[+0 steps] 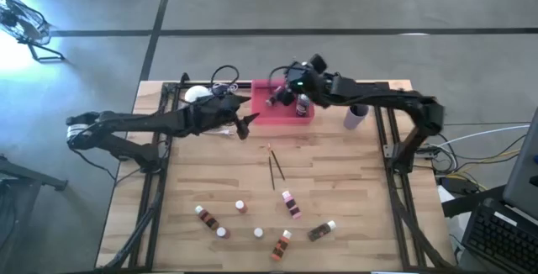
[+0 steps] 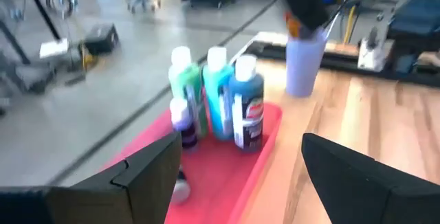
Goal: Pick & Place Paint Supplies
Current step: Put the grey black paint bottle into the pink bin
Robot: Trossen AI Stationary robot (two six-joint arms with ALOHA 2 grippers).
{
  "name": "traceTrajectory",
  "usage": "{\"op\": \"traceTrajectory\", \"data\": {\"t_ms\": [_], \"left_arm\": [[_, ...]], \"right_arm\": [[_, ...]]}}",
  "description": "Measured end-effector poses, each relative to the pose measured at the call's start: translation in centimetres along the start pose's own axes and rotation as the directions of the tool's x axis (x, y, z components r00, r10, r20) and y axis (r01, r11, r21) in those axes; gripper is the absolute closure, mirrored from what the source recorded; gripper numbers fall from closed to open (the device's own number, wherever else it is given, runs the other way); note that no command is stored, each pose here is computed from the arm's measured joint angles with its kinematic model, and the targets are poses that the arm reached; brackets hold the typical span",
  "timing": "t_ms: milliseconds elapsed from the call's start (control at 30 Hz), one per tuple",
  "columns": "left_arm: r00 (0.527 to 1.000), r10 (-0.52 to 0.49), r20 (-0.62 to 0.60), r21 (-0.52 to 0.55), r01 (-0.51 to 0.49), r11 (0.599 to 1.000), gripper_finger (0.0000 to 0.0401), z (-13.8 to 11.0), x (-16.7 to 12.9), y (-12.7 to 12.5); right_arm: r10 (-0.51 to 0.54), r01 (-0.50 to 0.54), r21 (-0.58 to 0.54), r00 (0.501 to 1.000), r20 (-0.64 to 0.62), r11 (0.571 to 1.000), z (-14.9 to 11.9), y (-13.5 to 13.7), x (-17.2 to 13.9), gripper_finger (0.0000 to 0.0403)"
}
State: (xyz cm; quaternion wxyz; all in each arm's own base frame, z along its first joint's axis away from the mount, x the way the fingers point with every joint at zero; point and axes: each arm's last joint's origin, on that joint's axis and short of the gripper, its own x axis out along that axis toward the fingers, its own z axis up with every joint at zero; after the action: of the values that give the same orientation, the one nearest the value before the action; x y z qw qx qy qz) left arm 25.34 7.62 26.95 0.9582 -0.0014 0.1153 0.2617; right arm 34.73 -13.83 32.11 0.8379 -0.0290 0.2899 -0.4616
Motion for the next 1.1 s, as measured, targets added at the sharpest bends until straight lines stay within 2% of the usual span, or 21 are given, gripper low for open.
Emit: {"op": "traceTrajectory", "data": {"t_ms": [133, 233, 433, 567, 767, 933, 1100], "left_arm": [[0.994, 0.003, -0.111, -0.08, -0.012, 0.997, 0.0096, -0.9, 2.4, 0.7], [0.976, -0.022, -0.218, -0.131, -0.007, 0.991, 0.0096, -0.6, 4.7, 1.1], [0.914, -0.009, -0.406, -0.105, -0.037, 0.994, 0.0096, 0.5, 9.6, 0.8], [0.885, 0.017, -0.464, -0.084, -0.063, 0.994, 0.0096, 0.6, 12.7, 0.5], [0.789, 0.156, -0.594, -0.037, -0.221, 0.975, 0.0096, 0.1, 16.5, 1.8], [0.751, 0.149, -0.643, -0.05, -0.236, 0.971, 0.0096, -1.1, 18.9, 2.3], [0.719, 0.124, -0.684, -0.068, -0.233, 0.97, 0.0096, -2.6, 19.8, 2.7]], "right_arm": [[-0.027, 0.026, 0.068, 0.999, 0.026, 0.997, -1.4, -3.0, -2.9, 0.0316], [-0.046, 0.034, 0.14, 0.996, 0.079, 0.99, -2.2, -5.1, -4.7, 0.0306], [-0.062, 0.012, 0.233, 0.977, 0.206, 0.972, -3.7, -7.5, -7.4, 0.0286], [-0.06, 0.012, 0.219, 0.975, 0.216, 0.976, -5.0, -7.9, -7.9, 0.0277], [-0.057, 0.017, 0.199, 0.979, 0.196, 0.98, -6.5, -7.9, -7.9, 0.0268], [-0.056, 0.026, 0.166, 0.982, 0.183, 0.986, -7.0, -7.7, -7.6, 0.0262], [-0.065, 0.036, 0.164, 0.982, 0.175, 0.986, -7.1, -7.9, -7.4, 0.0264]]}}
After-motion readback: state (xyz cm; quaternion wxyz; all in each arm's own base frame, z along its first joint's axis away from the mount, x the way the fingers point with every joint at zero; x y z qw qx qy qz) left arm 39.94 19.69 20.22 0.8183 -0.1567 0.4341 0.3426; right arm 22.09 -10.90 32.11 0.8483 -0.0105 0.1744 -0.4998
